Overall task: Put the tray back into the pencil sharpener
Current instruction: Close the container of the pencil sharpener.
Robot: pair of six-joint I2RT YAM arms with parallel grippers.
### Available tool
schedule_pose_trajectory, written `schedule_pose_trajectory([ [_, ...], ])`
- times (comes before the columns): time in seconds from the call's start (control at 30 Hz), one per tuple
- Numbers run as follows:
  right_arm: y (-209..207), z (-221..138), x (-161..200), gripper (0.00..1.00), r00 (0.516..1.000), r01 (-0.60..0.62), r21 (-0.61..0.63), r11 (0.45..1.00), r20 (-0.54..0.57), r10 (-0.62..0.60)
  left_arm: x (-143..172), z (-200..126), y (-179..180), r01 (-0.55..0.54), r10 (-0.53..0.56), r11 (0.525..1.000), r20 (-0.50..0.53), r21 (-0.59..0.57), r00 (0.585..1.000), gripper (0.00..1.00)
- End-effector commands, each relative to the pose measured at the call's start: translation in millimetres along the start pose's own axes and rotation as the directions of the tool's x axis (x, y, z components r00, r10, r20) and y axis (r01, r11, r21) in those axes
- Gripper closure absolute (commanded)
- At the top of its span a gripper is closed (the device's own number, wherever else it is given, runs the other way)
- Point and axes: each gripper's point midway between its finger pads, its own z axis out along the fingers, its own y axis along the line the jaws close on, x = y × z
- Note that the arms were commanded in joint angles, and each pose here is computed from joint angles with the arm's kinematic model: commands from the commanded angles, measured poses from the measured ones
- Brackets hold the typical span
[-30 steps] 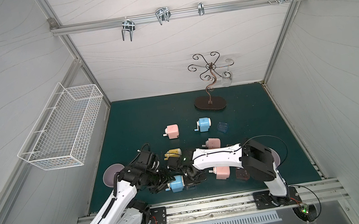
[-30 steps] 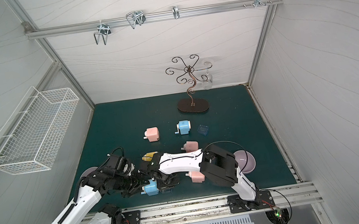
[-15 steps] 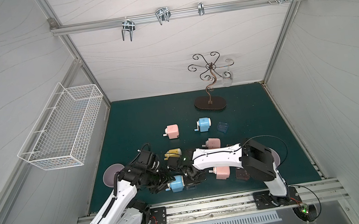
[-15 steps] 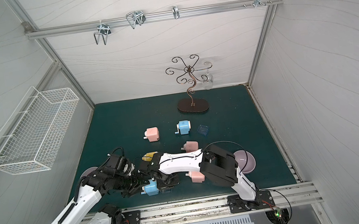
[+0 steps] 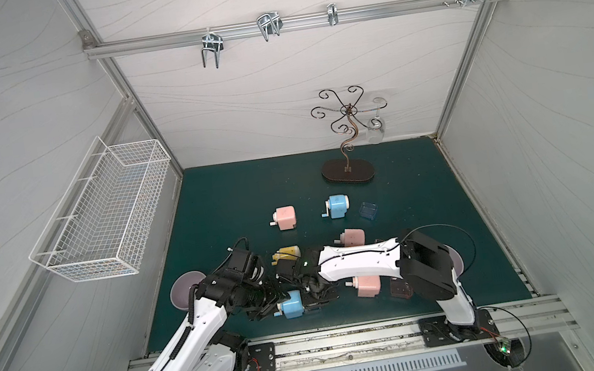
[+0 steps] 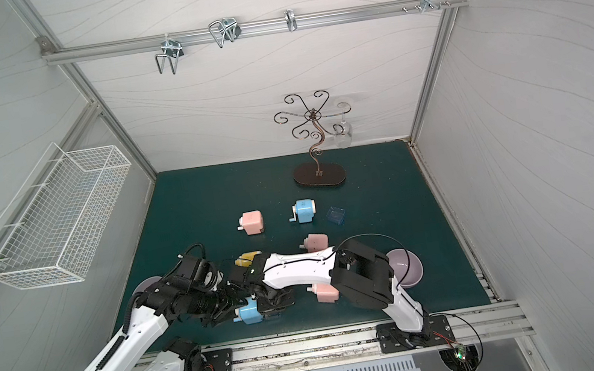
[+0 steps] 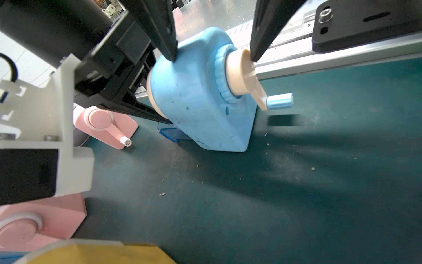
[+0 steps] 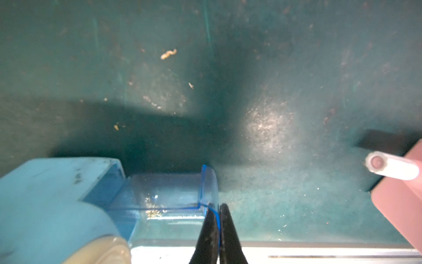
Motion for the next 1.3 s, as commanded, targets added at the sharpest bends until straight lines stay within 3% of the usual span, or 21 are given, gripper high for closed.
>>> schedule_pose_trajectory([
  [0.0, 6.8, 4.2, -0.4, 1.0, 1.0, 0.012, -0.032, 0.999, 0.004, -0.012, -3.8, -3.8, -6.6, -0.016, 0.016, 1.0, 0.012, 0.013, 1.0, 0.46],
  [1.27, 38.0, -11.7, 3.2, 1.0, 0.992, 0.12, -0.155, 0.98, 0.064, -0.112, -3.6, -1.8, -4.2, -0.007, 0.007, 1.0, 0.002, -0.001, 1.0, 0.46],
])
